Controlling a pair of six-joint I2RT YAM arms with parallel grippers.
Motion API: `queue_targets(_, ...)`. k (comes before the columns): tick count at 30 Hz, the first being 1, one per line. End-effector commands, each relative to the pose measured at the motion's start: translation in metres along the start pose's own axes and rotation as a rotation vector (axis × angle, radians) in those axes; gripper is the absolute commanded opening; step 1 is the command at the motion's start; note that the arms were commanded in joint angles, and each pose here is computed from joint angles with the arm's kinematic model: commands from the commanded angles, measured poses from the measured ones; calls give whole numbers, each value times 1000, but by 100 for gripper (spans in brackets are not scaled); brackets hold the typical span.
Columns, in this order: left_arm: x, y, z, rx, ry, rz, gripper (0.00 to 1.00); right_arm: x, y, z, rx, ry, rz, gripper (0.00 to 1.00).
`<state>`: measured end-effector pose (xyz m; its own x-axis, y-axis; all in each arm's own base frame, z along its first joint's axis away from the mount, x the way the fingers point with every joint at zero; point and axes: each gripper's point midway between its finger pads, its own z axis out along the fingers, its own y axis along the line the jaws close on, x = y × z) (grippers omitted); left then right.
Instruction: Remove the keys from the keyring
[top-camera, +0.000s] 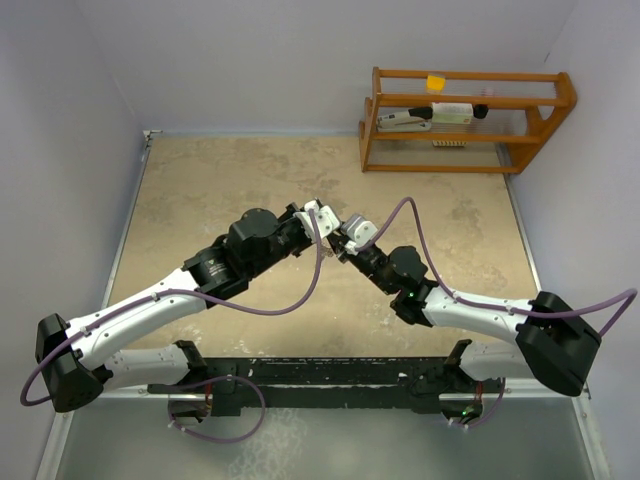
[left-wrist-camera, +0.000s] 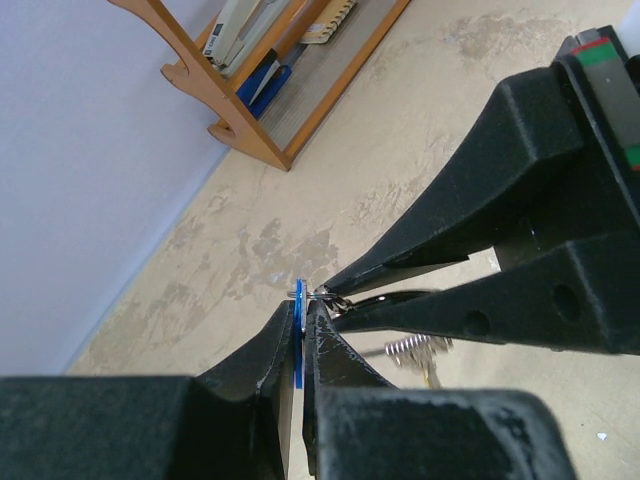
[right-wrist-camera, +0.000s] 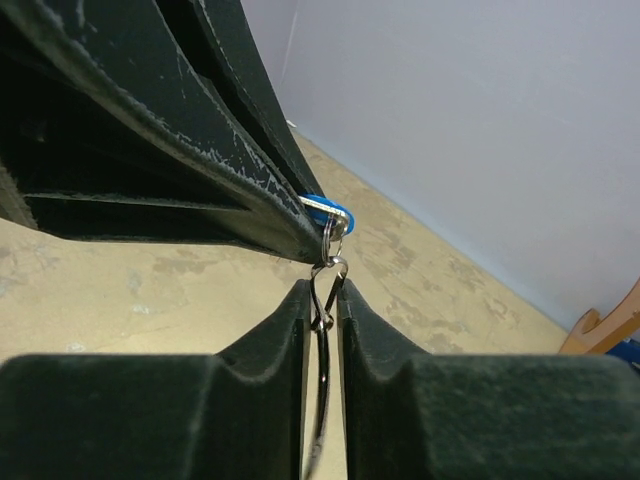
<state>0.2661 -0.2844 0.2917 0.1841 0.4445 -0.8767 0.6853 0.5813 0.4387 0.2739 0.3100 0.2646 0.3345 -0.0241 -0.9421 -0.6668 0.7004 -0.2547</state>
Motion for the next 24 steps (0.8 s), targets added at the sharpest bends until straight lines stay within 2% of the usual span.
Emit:
queue_targets(1, -26, 11, -4, -45, -93, -20, 0, -44, -13, 9, 43, -115, 20, 13)
queue_targets(4, -26, 12, -4, -49, -95, -18, 0, -41, -15, 8, 57, -109, 21, 0)
queue_targets(24, -26, 27, -9, -133, -96, -27, 0, -49, -19, -2, 68, -133, 29, 0)
